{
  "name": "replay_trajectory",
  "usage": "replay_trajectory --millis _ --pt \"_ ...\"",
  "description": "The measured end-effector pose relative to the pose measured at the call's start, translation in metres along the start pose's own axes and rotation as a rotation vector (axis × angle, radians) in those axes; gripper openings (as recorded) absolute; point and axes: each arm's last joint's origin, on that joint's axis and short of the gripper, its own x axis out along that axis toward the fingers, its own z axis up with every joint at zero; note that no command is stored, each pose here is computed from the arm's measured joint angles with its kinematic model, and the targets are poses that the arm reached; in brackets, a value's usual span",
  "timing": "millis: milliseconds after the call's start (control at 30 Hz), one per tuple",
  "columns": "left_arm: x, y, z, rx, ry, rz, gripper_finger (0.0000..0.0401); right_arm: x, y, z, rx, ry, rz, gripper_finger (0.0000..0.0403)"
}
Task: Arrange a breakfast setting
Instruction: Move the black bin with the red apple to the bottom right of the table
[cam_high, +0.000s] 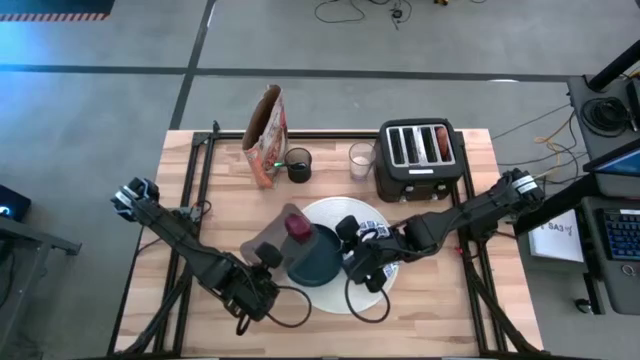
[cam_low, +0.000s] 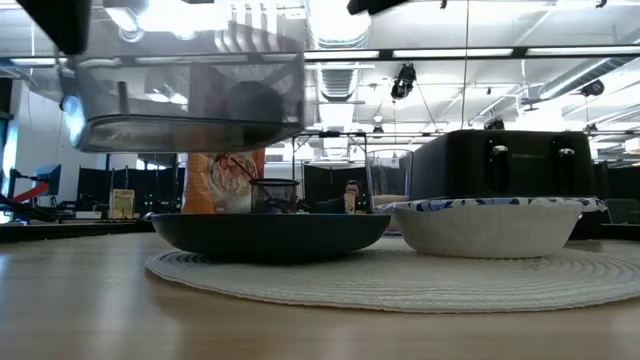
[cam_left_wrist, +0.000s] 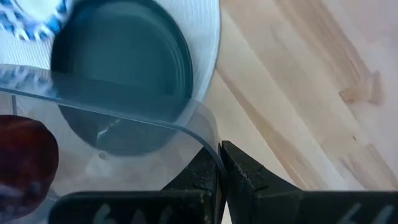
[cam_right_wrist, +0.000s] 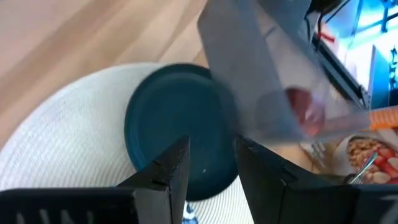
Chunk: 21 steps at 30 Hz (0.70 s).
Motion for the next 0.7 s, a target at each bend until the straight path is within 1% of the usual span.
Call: replay_trajectory --millis 100,200,367,533,633,700 --pt "0.005 0.004 0.003 0.022 -0.009 -0.007 0.0 -0.003 0.004 0.006 -0.012 -0.02 0.006 0.0114" --pt "0.01 0.007 0.004 0.041 0.002 -0.052 0.0 -0.008 0.007 0.013 -0.021 -0.045 0.008 0.0108" --pt "0.018 0.01 0.011 0.105 -0.031 -0.048 0.0 -0.013 0.008 0.019 -0.023 -0.066 0.007 0.0106" --pt "0.022 0.011 0.016 0.158 -0.062 -0.051 0.0 -0.013 0.007 0.019 0.035 -0.065 0.009 0.0118" --pt "0.023 0.012 0.018 0.17 -0.076 -0.048 0.0 -0.013 0.008 0.019 0.054 -0.066 0.013 0.0124" --pt "0.023 0.012 0.02 0.177 -0.094 -0.043 0.0 -0.013 0.009 0.018 0.085 -0.071 0.048 0.0125"
